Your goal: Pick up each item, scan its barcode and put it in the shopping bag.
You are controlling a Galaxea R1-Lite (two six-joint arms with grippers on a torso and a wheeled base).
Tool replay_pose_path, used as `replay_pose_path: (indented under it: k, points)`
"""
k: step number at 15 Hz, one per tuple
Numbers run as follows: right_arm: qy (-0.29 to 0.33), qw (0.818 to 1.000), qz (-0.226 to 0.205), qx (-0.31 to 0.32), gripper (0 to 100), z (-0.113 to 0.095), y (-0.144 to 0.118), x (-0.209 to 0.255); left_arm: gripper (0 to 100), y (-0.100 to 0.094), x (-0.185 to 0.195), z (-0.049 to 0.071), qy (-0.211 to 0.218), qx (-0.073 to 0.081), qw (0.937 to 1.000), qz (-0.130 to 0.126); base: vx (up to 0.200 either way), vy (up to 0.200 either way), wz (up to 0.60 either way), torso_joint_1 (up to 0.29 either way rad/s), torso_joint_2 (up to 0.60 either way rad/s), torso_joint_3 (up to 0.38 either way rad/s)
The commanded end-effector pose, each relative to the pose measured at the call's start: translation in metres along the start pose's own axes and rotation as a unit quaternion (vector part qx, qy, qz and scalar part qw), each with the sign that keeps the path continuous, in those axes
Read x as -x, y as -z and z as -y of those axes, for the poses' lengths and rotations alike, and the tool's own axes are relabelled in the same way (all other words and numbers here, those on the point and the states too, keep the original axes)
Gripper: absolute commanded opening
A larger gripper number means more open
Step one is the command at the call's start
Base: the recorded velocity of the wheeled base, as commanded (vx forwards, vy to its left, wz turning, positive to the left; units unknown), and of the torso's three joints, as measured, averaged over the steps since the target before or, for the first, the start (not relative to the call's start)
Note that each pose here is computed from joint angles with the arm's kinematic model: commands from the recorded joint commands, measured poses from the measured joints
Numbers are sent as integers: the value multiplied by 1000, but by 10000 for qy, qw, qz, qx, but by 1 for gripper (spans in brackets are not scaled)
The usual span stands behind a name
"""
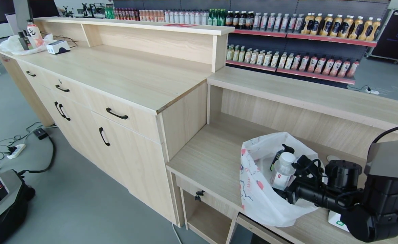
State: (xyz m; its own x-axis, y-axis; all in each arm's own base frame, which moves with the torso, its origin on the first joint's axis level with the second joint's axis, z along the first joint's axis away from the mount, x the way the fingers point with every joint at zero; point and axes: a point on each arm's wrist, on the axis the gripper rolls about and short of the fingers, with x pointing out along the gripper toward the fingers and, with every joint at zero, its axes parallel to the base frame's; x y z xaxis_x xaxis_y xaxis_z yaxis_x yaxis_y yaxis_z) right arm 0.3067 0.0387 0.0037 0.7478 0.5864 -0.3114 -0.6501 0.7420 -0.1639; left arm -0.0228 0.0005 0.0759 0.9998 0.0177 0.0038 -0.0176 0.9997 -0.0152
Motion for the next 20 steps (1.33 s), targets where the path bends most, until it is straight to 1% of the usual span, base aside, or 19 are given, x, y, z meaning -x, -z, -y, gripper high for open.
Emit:
replay_pose_path:
  k: [1,4,9,12,14,16,17,18,20]
  points:
    - [-8,10000,89,42,100,0,-13,5,100,0,0,0,-4,1,10000,4,0,0,0,0,0,0]
    - [12,9999,118,67,100,0,-38,20,100,0,0,0,-4,1,10000,4,0,0,0,0,0,0]
    - [170,9980,500,340,100,-1,-84,50,100,0,0,0,-4,1,10000,4,0,0,0,0,0,0]
    - [360,9949,780,526,100,1,-101,64,100,0,0,0,-4,1,10000,4,0,0,0,0,0,0]
    - [520,9927,892,624,100,2,-111,79,100,0,0,0,-4,1,10000,4,0,0,0,0,0,0]
    - [807,9863,995,1035,100,5,-122,95,100,0,0,0,-4,1,10000,4,0,0,0,0,0,0]
    - [1110,9792,1098,1299,100,9,-132,115,100,0,0,0,-4,1,10000,4,0,0,0,0,0,0]
    - [1234,9758,1083,1441,100,9,-138,125,100,0,0,0,-4,1,10000,4,0,0,0,0,0,0]
    - [1527,9668,1154,1694,100,12,-154,146,100,0,0,0,-4,1,10000,4,0,0,-600,0,5,5]
